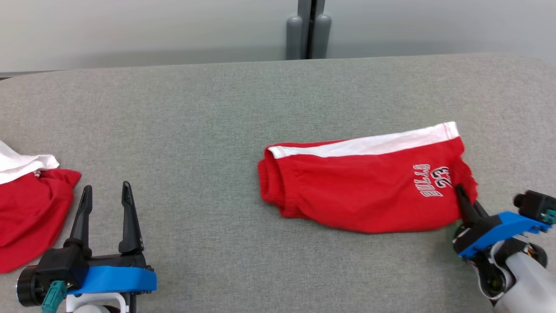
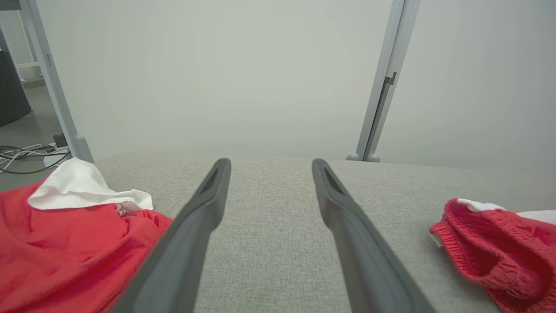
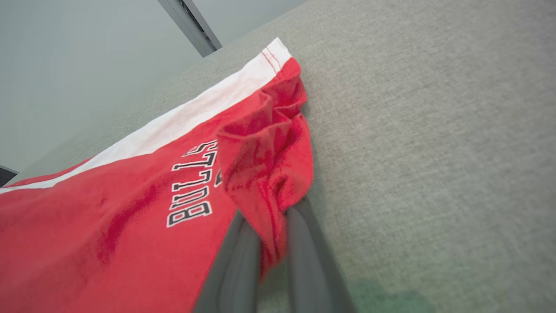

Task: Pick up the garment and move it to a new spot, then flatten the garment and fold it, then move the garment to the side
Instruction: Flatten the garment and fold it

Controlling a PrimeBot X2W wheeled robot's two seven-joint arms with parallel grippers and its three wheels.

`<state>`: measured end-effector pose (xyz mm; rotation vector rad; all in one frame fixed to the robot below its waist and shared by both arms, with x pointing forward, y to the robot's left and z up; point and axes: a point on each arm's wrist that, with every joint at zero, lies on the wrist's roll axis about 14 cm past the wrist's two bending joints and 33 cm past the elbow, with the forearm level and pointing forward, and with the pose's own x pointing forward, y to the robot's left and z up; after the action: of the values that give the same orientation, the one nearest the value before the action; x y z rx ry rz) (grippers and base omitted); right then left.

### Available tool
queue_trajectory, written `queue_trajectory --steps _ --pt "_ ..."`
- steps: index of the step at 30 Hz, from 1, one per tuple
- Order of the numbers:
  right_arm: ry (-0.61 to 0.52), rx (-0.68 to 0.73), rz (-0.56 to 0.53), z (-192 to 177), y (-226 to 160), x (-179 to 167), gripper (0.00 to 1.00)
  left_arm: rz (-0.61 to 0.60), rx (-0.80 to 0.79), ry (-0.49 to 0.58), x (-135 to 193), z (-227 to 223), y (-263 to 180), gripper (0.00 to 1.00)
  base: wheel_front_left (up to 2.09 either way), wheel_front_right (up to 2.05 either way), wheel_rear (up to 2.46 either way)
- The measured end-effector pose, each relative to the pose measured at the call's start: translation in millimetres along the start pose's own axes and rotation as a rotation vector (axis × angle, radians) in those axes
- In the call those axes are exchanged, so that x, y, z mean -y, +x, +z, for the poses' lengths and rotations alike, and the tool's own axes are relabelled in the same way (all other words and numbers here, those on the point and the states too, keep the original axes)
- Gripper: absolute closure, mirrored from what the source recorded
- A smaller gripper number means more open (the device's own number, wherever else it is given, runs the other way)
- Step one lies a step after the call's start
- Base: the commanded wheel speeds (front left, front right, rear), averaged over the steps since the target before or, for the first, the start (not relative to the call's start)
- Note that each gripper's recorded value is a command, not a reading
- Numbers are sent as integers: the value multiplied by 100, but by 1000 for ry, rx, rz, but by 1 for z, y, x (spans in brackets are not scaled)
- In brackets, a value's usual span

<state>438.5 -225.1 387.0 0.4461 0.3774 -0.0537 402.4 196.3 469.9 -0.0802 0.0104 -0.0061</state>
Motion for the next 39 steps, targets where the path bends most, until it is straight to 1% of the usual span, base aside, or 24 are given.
queue_trajectory --steps 2,5,8,12,16,22,24,28,32,35,39 --pt "11 12 -35 3 -7 14 100 -7 4 -1 2 1 2 0 0 0 0" --pt "21 23 -51 3 -9 21 100 -12 3 -2 4 0 3 0 0 0 0" --pt "42 36 -49 4 -8 18 100 -14 -1 -2 4 -2 5 0 0 0 0" --pt "61 67 -10 11 -2 1 100 -15 -6 1 5 -3 5 0 0 0 0" --pt "63 108 73 21 5 -32 100 -12 -2 6 3 -2 4 0 0 0 0" --pt "49 175 247 40 8 -97 100 1 10 9 -1 4 1 0 0 0 0" --pt "46 179 302 39 6 -119 100 8 13 10 -4 5 -1 0 0 0 0" --pt "31 142 407 27 2 -161 100 11 15 10 -5 6 -5 0 0 0 0" --pt "16 84 493 6 -6 -195 100 30 12 7 -12 6 -9 0 0 0 0" --pt "-6 44 540 -9 -11 -212 100 44 8 9 -16 5 -12 0 0 0 0" --pt "-9 -19 568 -33 -19 -222 100 57 4 5 -20 4 -15 0 0 0 0"
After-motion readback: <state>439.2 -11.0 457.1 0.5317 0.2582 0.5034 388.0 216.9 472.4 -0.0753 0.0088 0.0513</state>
